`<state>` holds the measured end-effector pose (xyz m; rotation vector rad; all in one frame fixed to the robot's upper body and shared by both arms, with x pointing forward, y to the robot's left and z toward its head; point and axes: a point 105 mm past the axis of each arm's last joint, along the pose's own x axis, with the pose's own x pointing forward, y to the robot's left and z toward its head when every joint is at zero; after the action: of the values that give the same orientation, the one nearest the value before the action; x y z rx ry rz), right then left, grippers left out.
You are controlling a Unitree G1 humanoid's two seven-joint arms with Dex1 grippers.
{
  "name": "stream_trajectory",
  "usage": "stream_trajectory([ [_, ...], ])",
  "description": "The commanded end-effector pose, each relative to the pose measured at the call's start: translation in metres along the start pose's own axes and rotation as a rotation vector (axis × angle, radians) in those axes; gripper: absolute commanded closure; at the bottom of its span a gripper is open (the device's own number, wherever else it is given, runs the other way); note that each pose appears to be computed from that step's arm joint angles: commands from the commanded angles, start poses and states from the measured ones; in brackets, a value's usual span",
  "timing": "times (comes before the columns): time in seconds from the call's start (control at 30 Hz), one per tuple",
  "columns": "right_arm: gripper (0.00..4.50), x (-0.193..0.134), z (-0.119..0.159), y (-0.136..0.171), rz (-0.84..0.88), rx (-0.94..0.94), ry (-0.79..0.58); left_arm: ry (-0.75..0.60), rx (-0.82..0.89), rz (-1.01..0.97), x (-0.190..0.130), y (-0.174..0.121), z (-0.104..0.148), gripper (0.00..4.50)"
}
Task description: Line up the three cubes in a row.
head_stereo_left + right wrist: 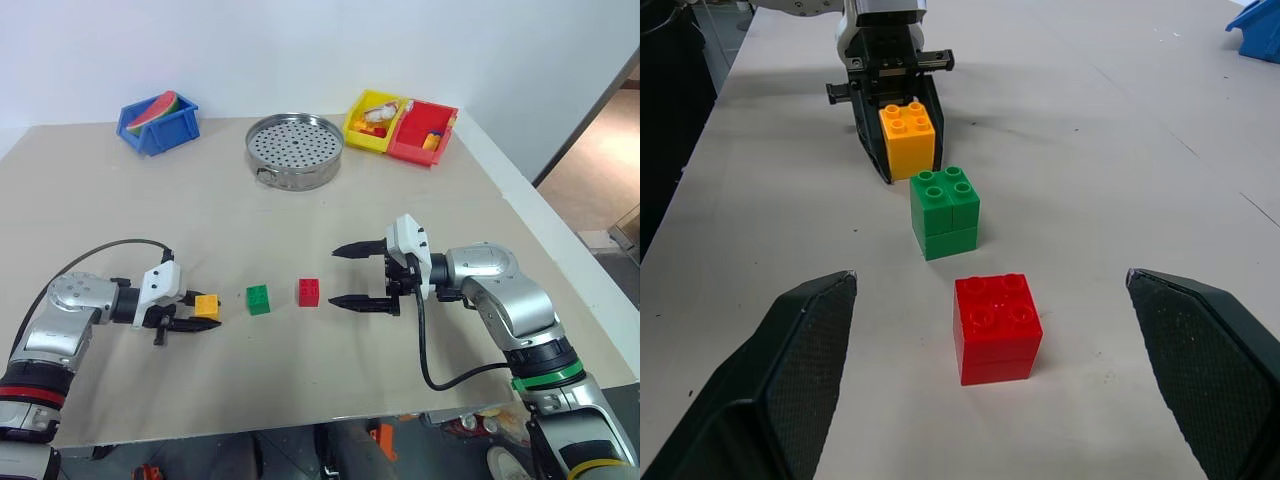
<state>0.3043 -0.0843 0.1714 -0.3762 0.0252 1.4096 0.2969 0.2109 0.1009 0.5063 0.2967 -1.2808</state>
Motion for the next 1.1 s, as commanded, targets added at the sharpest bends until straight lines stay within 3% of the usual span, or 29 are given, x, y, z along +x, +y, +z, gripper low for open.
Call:
stream_trajectory([
  [0.03,0.0,-0.003,0.015,-0.004,-0.011,-0.054,-0.031,0.045,-0.003,0.037,-0.016,0.005,-0.006,3.13],
  [0.37,0.0,-0.004,0.014,-0.003,-0.014,-0.053,-0.029,0.075,-0.01,0.01,-0.012,0.005,-0.01,3.13],
  [0.4,0.0,-0.004,0.015,-0.003,-0.014,-0.052,-0.03,0.08,-0.011,0.009,-0.013,0.006,-0.01,2.11],
  [0.57,0.0,-0.004,0.016,-0.003,-0.015,-0.051,-0.041,0.078,-0.002,0.013,-0.017,0.01,-0.003,0.5],
  [0.63,0.0,-0.002,0.021,-0.004,-0.017,-0.056,-0.064,0.076,0.02,0.017,-0.021,0.011,0.005,0.05],
  [0.93,0.0,-0.006,0.053,-0.011,-0.061,-0.059,-0.174,0.047,0.02,0.092,-0.051,0.009,0.049,0.05],
  [1.0,0.0,-0.009,0.059,-0.014,-0.09,-0.048,-0.204,-0.002,-0.032,0.157,-0.058,0.015,0.061,0.05],
  [1.1,0.0,-0.016,0.063,-0.034,-0.226,-0.07,-0.221,-0.103,-0.075,0.406,-0.072,0.047,0.074,0.05],
])
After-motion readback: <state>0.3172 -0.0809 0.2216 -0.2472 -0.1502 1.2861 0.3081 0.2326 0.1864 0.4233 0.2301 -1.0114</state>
